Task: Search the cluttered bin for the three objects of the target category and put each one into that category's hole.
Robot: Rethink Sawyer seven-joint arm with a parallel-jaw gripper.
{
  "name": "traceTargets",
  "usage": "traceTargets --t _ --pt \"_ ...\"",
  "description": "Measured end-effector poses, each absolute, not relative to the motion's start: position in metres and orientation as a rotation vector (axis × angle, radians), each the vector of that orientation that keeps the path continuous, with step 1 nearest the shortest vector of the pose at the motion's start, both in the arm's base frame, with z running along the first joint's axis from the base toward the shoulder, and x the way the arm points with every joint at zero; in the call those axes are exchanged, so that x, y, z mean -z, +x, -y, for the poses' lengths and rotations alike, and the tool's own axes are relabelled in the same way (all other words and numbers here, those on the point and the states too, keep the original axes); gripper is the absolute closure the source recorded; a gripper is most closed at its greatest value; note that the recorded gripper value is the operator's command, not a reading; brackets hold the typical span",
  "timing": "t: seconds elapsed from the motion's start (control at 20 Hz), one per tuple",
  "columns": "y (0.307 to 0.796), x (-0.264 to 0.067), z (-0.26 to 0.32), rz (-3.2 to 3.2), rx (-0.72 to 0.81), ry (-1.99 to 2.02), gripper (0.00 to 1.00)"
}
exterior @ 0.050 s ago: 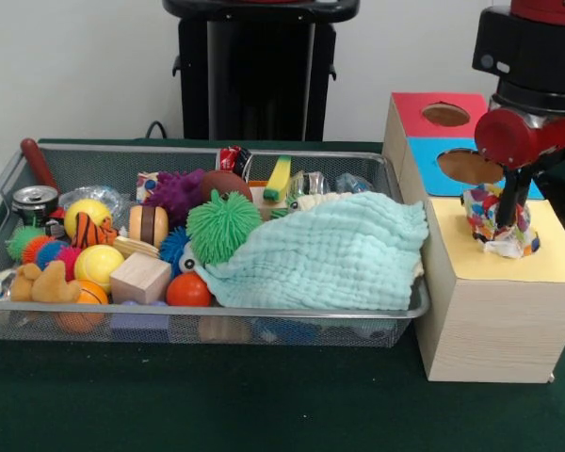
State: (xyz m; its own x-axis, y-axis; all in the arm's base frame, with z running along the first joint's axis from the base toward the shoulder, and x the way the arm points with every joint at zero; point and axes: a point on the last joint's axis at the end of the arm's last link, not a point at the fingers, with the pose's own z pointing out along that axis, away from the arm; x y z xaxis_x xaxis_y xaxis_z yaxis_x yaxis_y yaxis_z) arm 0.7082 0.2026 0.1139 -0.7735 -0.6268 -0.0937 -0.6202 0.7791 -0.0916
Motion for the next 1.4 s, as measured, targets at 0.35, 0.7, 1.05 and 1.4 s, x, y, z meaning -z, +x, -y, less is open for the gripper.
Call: traceTargets --t 0.35,0.7,1.05,1.4 --pt "0.716 -0.135 -0.199 -2.822 0.101 -0.984 1.0" --pt "0.721 -0.146 -0.199 -2.804 0.11 -0.976 1.0" --pt "0.718 -0.132 -0.197 -2.824 0.1 -0.98 1.0" --pt "0.708 -0.101 -0.197 -2.869 0.075 -0.996 1.0"
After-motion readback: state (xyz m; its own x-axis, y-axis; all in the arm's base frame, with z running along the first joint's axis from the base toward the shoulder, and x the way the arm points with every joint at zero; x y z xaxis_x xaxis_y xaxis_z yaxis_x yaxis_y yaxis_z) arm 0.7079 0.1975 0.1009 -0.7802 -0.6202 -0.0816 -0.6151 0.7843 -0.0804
